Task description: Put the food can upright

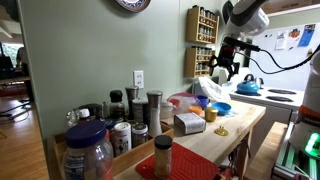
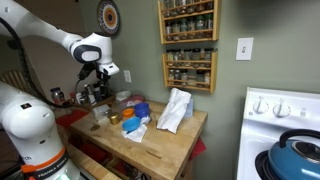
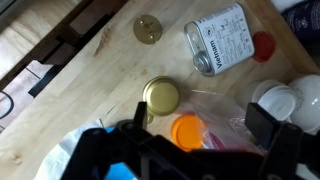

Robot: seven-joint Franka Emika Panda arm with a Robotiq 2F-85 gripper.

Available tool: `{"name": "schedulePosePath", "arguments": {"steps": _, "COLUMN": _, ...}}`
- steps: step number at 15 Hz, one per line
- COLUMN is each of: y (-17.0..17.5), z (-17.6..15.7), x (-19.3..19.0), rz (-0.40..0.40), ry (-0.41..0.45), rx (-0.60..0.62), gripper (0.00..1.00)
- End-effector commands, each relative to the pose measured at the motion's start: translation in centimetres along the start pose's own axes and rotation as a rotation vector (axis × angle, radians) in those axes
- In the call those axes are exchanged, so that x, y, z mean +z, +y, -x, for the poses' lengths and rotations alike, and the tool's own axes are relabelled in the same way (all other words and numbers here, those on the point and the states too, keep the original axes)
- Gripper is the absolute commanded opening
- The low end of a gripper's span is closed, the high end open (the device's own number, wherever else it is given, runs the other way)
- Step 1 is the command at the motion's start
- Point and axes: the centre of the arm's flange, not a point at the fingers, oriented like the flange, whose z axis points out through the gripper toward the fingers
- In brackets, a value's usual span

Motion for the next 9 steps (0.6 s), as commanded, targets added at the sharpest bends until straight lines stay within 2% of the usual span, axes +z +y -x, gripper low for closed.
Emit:
{"name": "schedulePosePath", "arguments": {"steps": 1, "y": 0.0, "z": -0.1, "x": 0.0, "rz": -0.001, "ry": -0.002, "rx": 0.004, "gripper": 1.0}}
{"name": "schedulePosePath", "arguments": {"steps": 4, "y": -0.7, "z": 1.0, "x": 2.3, "rz": 0.005, "ry": -0.035, "rx": 0.062, "gripper": 1.0}}
{"name": "schedulePosePath", "arguments": {"steps": 9, "y": -3.9, "z": 3.7, "x": 8.1, "rz": 0.07, "ry": -0.073, "rx": 0.332, "gripper": 1.0}}
